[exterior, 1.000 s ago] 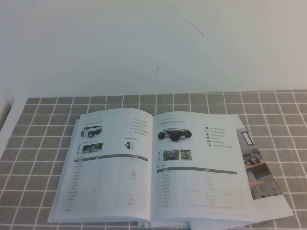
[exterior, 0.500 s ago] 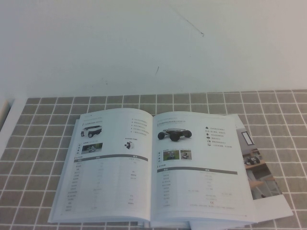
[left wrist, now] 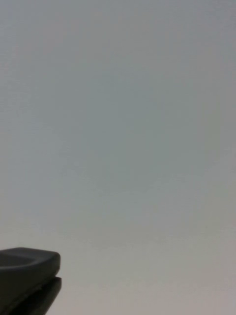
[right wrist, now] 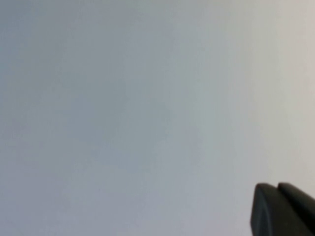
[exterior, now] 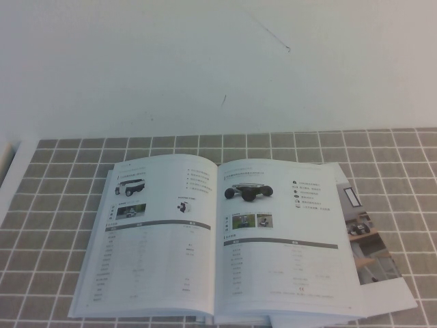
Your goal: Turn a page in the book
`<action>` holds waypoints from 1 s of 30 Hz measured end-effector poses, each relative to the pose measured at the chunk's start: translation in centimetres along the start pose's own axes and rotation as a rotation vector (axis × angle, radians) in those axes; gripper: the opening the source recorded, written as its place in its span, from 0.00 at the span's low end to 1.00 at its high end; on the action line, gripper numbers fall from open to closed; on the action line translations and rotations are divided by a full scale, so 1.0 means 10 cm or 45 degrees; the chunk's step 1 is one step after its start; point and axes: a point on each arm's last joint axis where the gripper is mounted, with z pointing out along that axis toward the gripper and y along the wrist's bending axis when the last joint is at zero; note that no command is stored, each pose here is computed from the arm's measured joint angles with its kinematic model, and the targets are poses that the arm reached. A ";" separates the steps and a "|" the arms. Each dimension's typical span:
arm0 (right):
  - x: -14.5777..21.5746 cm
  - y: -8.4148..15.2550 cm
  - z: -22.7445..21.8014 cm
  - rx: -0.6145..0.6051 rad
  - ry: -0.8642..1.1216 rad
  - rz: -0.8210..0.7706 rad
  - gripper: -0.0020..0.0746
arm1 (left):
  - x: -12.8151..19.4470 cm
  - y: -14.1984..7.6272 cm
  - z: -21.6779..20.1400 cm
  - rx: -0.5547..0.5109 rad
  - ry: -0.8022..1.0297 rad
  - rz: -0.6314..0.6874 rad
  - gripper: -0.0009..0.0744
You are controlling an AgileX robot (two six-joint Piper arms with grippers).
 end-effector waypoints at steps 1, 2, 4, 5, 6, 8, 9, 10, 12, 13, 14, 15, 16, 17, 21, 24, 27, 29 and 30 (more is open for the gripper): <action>-0.04 0.01 0.02 -0.011 0.034 -0.031 0.02 | -0.07 0.00 0.00 -0.001 0.032 0.000 0.01; -0.09 0.02 0.04 -0.019 0.070 -0.063 0.02 | -0.11 -0.01 0.00 -0.002 0.079 0.000 0.01; -0.24 0.02 0.08 -0.008 0.148 -0.080 0.02 | -0.19 -0.01 0.00 -0.004 0.140 0.000 0.01; -0.32 0.01 0.09 0.008 0.201 -0.075 0.02 | -0.19 -0.01 -0.01 -0.006 0.177 -0.002 0.01; -0.37 -0.01 0.11 0.031 0.289 -0.073 0.02 | -0.19 -0.01 0.00 -0.008 0.218 -0.016 0.01; -0.52 -0.02 0.16 0.062 0.397 -0.064 0.02 | -0.18 -0.02 0.04 -0.010 0.324 -0.091 0.01; -0.57 -0.03 0.19 0.079 0.472 -0.063 0.02 | -0.19 -0.03 0.07 -0.006 0.386 -0.136 0.01; -0.59 -0.04 0.22 0.094 0.557 -0.060 0.02 | -0.20 -0.05 0.09 0.001 0.448 -0.180 0.01; -0.65 -0.04 0.30 0.095 0.731 -0.074 0.02 | -0.27 -0.09 0.19 0.037 0.560 -0.207 0.01; -0.65 -0.03 0.35 0.077 0.811 -0.088 0.02 | -0.31 -0.11 0.25 0.062 0.609 -0.198 0.01; -0.67 -0.01 0.39 0.038 0.897 -0.112 0.02 | -0.35 -0.13 0.31 0.083 0.638 -0.186 0.01; -0.67 0.02 0.44 -0.017 0.978 -0.142 0.02 | -0.35 -0.14 0.39 0.108 0.676 -0.170 0.01; -0.69 0.05 0.47 -0.083 1.027 -0.162 0.02 | -0.33 -0.16 0.46 0.129 0.709 -0.154 0.01; -0.67 0.09 0.51 -0.153 1.089 -0.172 0.02 | -0.28 -0.16 0.53 0.142 0.738 -0.135 0.01; -0.55 0.23 0.61 -0.412 1.203 -0.174 0.02 | 0.06 -0.16 0.74 0.135 0.880 -0.175 0.01; -0.43 0.31 0.59 -0.569 1.249 -0.186 0.02 | 0.30 -0.17 0.86 0.141 1.051 -0.230 0.01; -0.26 0.36 0.49 -0.683 1.329 -0.168 0.02 | 0.50 -0.21 0.98 0.188 1.225 -0.263 0.01; -0.15 0.37 0.44 -0.701 1.369 -0.126 0.02 | 0.55 -0.26 1.08 0.249 1.297 -0.276 0.01; -0.10 0.38 0.42 -0.702 1.377 -0.091 0.02 | 0.58 -0.28 1.14 0.281 1.334 -0.288 0.01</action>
